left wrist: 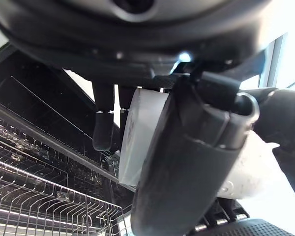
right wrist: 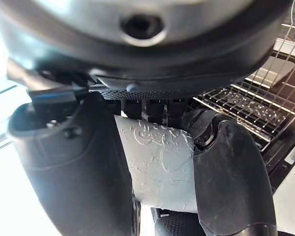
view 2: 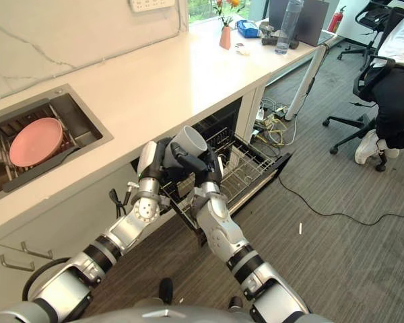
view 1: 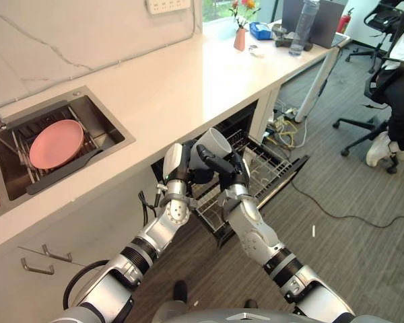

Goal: Place the dishes in the dishwasher.

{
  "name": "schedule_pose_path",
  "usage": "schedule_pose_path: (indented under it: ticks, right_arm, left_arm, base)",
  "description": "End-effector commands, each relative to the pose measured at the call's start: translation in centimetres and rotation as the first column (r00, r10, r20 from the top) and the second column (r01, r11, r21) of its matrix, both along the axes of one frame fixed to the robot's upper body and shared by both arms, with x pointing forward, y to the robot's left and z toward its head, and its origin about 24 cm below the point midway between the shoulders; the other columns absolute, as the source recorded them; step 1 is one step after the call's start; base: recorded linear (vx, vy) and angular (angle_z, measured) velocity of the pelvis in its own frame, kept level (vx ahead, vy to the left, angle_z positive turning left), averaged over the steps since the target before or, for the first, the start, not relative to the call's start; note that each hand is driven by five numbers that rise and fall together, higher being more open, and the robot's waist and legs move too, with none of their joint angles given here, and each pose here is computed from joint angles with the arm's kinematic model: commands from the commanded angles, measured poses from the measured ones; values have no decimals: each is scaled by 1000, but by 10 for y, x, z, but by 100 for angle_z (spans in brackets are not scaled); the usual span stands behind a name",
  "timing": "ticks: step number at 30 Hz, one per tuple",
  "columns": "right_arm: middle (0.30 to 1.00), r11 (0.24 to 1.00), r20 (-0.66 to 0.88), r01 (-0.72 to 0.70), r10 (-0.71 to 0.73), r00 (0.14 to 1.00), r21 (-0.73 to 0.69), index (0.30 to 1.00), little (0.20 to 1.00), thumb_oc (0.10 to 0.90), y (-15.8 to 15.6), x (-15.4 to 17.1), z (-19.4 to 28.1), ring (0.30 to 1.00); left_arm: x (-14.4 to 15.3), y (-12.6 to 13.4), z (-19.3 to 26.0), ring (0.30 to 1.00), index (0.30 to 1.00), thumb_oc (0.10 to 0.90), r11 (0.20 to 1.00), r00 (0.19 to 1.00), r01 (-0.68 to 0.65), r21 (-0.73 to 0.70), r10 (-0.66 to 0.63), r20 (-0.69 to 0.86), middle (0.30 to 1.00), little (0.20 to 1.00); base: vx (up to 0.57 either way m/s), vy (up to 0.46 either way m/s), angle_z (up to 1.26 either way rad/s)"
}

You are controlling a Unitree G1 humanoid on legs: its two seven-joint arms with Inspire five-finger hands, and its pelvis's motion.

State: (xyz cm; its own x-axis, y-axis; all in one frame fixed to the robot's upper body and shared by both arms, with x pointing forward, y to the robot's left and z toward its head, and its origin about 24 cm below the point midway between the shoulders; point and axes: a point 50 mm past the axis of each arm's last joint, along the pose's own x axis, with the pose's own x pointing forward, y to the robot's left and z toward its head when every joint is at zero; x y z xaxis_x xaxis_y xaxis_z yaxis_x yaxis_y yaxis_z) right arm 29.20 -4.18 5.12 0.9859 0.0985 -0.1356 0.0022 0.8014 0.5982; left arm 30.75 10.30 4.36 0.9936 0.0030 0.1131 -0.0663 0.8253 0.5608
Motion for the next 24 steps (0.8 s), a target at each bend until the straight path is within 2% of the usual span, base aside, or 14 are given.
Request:
schedule_pose_path:
  ticks: [1, 6, 7, 8, 11, 13, 16, 21, 24]
  right_arm:
    - [300, 961, 286, -99, 21, 958, 260, 300, 300, 400, 49, 18, 93, 300]
    - [300, 955, 308, -69, -24, 951, 287, 300, 300, 400, 43, 19, 101, 300]
    - [300, 952, 308, -33, -66, 949, 304, 300, 300, 400, 36, 20, 103, 300]
    - [300, 949, 312, -12, -91, 946, 314, 300, 300, 400, 31, 21, 105, 300]
    - [300, 941, 320, 35, -149, 936, 336, 300, 300, 400, 23, 22, 112, 300]
    - [300, 922, 344, 118, -254, 904, 370, 300, 300, 400, 5, 22, 126, 300]
    - [300, 919, 393, 230, -349, 851, 320, 300, 300, 400, -21, 22, 134, 300]
    - [300, 852, 444, 431, -524, 727, 298, 300, 300, 400, -72, 16, 139, 300]
    - [300, 819, 450, 490, -573, 685, 298, 300, 300, 400, -88, 10, 139, 300]
  left_arm:
    - [9, -81, 74, 300, 300, 400, 946, 900, 325, -12, -305, 313, 300, 300]
    - [8, -83, 73, 300, 300, 400, 945, 900, 328, -8, -310, 307, 300, 300]
    - [7, -83, 71, 561, 561, 574, 943, 900, 334, -6, -317, 298, 561, 561]
    - [6, -83, 69, 900, 900, 800, 941, 901, 339, -5, -323, 291, 900, 900]
    - [5, -83, 66, 900, 900, 800, 938, 903, 346, -9, -331, 273, 900, 900]
    - [7, -81, 65, 900, 900, 800, 941, 909, 339, -9, -325, 261, 900, 900]
    - [6, -74, 65, 900, 900, 800, 937, 907, 350, 3, -339, 248, 900, 900]
    - [-8, -42, 60, 900, 900, 800, 929, 909, 369, -37, -352, 223, 900, 900]
    - [-13, -28, 51, 900, 900, 800, 936, 924, 347, -62, -330, 191, 900, 900]
  base:
    - [-35, -7, 2]
    - [0, 0, 0]
    - [19, -5, 3]
    - [19, -5, 5]
    - [3, -6, 5]
    - [-1, -3, 6]
    - [2, 1, 2]
    - [14, -12, 3]
    - [10, -18, 6]
